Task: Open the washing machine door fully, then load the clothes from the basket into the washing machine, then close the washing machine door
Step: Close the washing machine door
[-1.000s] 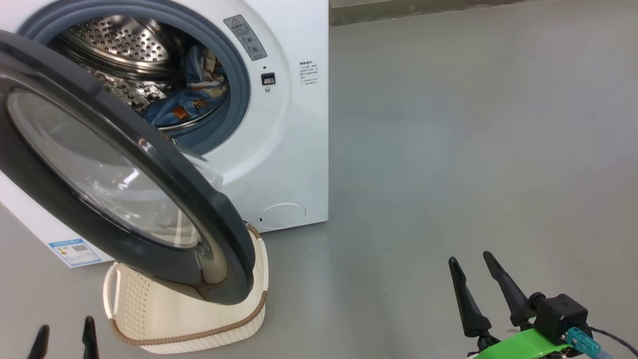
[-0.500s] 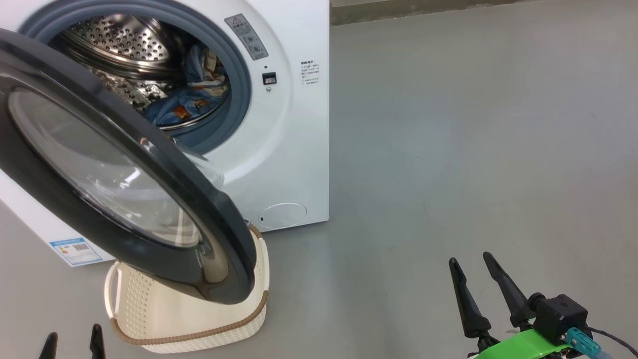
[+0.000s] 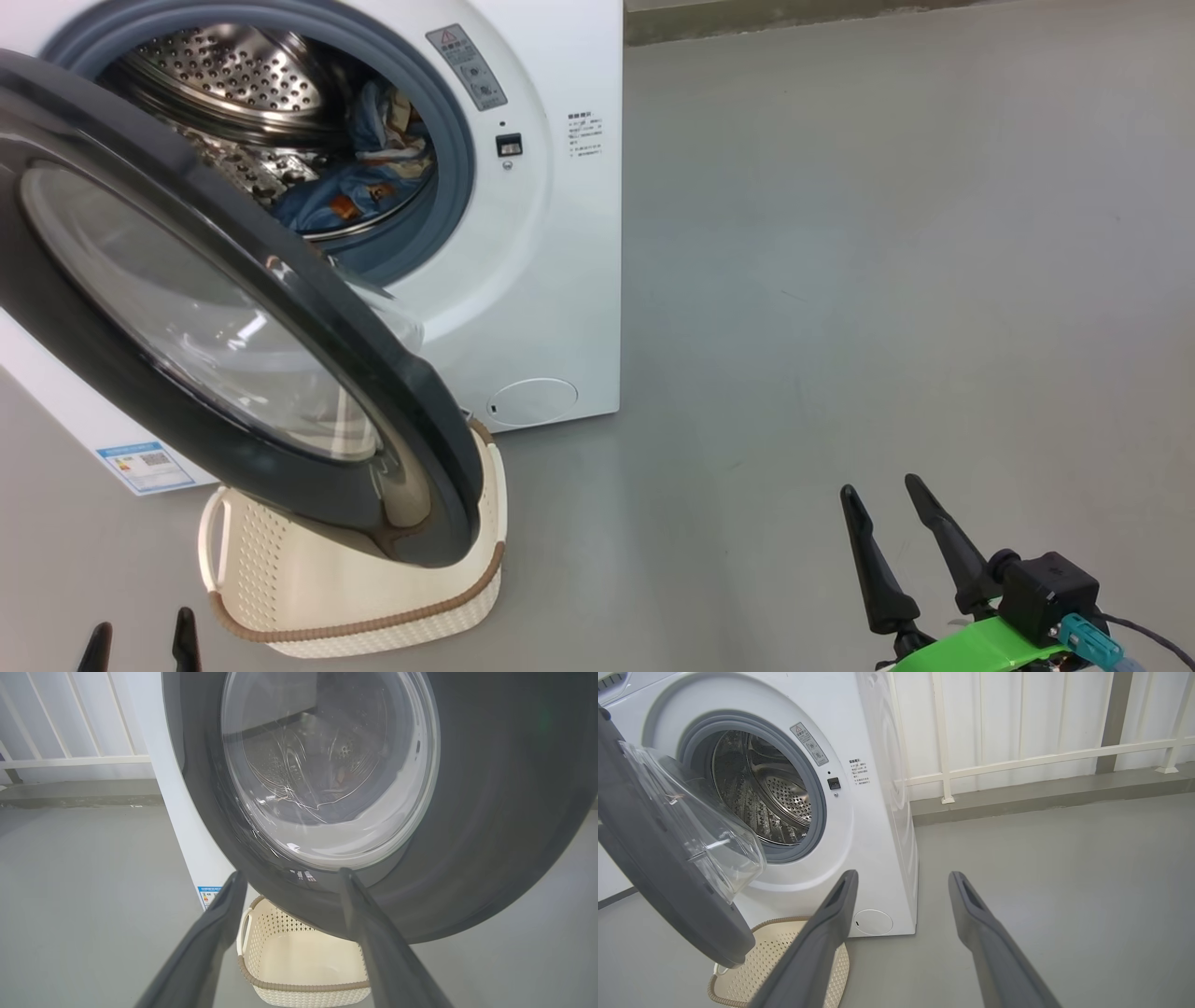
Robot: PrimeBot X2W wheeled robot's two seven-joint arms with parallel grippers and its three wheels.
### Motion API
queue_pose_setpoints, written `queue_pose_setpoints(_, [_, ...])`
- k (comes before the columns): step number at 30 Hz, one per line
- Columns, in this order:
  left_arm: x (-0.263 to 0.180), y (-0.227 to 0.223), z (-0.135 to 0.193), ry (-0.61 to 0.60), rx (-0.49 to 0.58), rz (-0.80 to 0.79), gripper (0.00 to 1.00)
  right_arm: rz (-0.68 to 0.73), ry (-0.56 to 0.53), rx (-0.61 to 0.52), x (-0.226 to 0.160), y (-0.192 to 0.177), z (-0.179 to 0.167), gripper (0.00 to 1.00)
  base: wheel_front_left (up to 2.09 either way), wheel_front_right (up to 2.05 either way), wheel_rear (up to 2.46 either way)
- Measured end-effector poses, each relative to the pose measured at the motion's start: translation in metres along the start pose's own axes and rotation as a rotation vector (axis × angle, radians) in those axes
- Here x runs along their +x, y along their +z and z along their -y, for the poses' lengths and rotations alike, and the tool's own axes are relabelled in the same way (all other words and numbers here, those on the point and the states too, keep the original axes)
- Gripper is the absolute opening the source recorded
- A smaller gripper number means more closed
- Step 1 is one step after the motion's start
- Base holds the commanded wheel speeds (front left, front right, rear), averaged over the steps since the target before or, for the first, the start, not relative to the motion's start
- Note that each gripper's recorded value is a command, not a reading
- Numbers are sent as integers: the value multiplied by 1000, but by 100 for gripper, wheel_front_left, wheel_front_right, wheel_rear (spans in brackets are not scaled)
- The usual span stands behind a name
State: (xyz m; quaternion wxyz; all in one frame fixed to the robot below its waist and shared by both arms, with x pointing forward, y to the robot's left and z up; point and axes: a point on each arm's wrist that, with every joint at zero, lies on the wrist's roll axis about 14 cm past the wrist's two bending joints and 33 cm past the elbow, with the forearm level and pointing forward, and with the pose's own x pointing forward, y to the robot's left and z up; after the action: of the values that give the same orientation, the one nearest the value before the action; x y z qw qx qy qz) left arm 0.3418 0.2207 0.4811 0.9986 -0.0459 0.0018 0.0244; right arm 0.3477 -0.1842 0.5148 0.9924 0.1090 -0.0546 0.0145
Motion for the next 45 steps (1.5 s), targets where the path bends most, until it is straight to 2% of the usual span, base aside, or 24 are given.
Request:
queue_pose_setpoints(1, [0, 0, 0, 1, 3, 0, 100, -1, 0, 0, 0, 0, 0, 100, 0, 0, 0])
queue_pose_setpoints(2, [0, 0, 0, 1, 3, 0, 100, -2, 0, 0, 0, -1, 0, 92, 0, 0, 0])
queue_pose_setpoints(3, [0, 0, 0, 0, 3, 0, 100, -4, 1, 0, 0, -1, 0, 44, 0, 0, 0])
queue_pose_setpoints(4, [0, 0, -1, 0, 4, 0, 100, -6, 1, 0, 0, -2, 0, 0, 0, 0, 0])
queue_pose_setpoints(9, [0, 0, -3, 10, 4, 1, 100, 19, 5, 11, 2, 6, -2, 0, 0, 0, 0])
queue_pose_setpoints(15, [0, 1, -4, 12, -1, 5, 100, 183, 85, 8, 17, 58, -26, 0, 0, 0, 0])
queue_pose_setpoints(22, [-2, 2, -4, 13, -10, 11, 100, 437, 289, 13, 26, 138, -90, 0, 0, 0, 0])
queue_pose_setpoints(29, [-7, 5, -6, 23, -16, 21, 100, 555, 574, 59, 10, 176, -174, 0, 0, 0, 0])
queue_pose_setpoints(33, [-11, 4, -8, 32, -22, 21, 100, 514, 781, 118, -10, 167, -228, 0, 0, 0, 0])
queue_pose_setpoints(36, [-11, 5, -9, 38, -30, 26, 100, 372, 906, 146, -20, 134, -259, 0, 0, 0, 0])
queue_pose_setpoints(40, [-11, 4, -9, 45, -37, 25, 100, 183, 975, 171, -24, 84, -278, 0, 0, 0, 0])
queue_pose_setpoints(45, [-7, 5, -10, 55, -46, 29, 100, -19, 983, 165, -18, 23, -283, 0, 0, 0, 0])
